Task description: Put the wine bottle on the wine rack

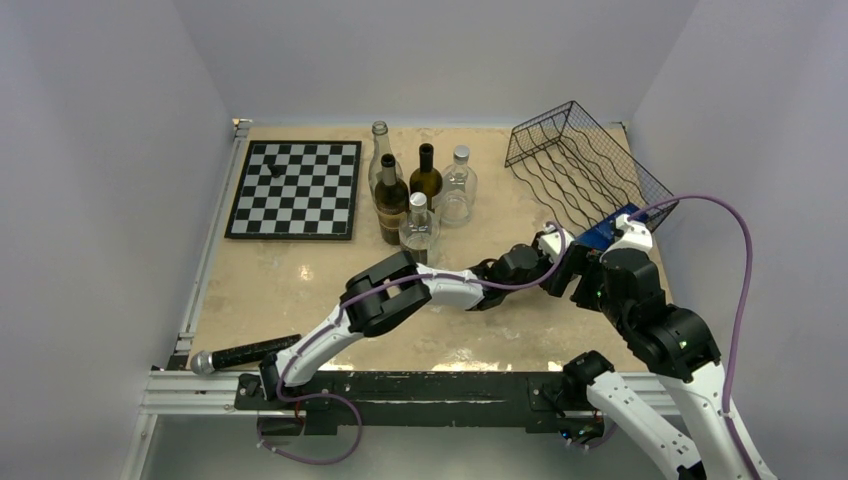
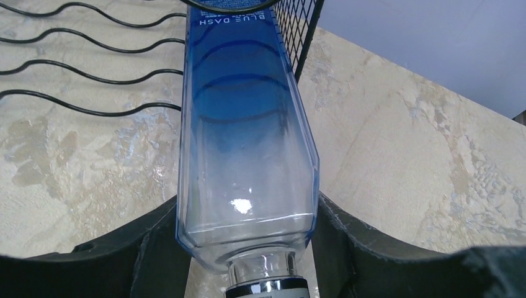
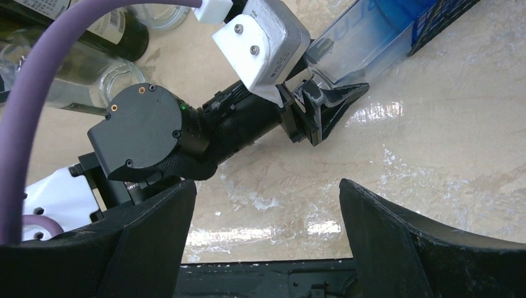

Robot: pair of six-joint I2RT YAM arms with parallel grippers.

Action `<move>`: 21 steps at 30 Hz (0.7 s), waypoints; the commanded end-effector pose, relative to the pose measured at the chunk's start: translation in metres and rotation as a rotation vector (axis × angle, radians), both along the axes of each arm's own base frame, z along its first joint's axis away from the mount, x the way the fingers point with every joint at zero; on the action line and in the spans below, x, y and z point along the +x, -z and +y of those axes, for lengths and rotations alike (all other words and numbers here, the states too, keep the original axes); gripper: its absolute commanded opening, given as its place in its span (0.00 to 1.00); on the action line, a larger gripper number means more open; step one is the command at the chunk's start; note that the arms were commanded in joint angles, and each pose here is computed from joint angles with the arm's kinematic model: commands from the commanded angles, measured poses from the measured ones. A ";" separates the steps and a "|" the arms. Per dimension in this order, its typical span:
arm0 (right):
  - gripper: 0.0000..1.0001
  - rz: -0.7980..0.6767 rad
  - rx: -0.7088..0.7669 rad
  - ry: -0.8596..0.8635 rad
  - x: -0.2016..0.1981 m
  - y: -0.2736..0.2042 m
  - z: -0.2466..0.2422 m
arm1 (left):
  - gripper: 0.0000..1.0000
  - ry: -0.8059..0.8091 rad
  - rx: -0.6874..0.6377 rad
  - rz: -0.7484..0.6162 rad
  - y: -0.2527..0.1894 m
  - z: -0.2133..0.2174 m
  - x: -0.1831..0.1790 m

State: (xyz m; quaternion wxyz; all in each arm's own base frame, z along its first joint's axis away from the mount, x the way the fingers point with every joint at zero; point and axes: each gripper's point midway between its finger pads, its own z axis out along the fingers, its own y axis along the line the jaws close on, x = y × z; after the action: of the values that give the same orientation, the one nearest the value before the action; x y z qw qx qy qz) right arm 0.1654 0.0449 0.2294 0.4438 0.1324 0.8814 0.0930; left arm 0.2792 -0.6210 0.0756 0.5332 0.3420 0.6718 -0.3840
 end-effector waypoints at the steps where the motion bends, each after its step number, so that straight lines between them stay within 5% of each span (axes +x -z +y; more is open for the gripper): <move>1: 0.90 -0.026 0.003 0.009 0.007 -0.004 0.001 | 0.16 0.077 -0.178 0.024 -0.057 -0.021 -0.010; 6: 0.90 -0.027 0.003 0.013 0.007 -0.004 0.000 | 0.67 0.116 -0.177 0.036 -0.045 -0.013 -0.021; 9: 0.90 -0.023 0.002 0.017 0.007 -0.004 0.000 | 0.86 0.120 -0.206 0.006 -0.050 -0.006 -0.024; 13: 0.90 -0.019 0.000 0.028 0.006 -0.006 -0.002 | 0.99 0.118 -0.194 -0.028 -0.058 0.002 -0.025; 21: 0.92 -0.066 0.015 0.032 0.003 -0.030 -0.005 | 0.99 0.063 -0.227 -0.078 -0.099 0.048 -0.033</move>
State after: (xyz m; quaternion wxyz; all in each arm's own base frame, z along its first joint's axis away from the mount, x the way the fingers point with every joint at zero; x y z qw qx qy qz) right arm 0.1649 0.0433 0.2311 0.4403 0.1335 0.8836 0.0869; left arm 0.2502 -0.5869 0.0698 0.5051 0.3451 0.6687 -0.4227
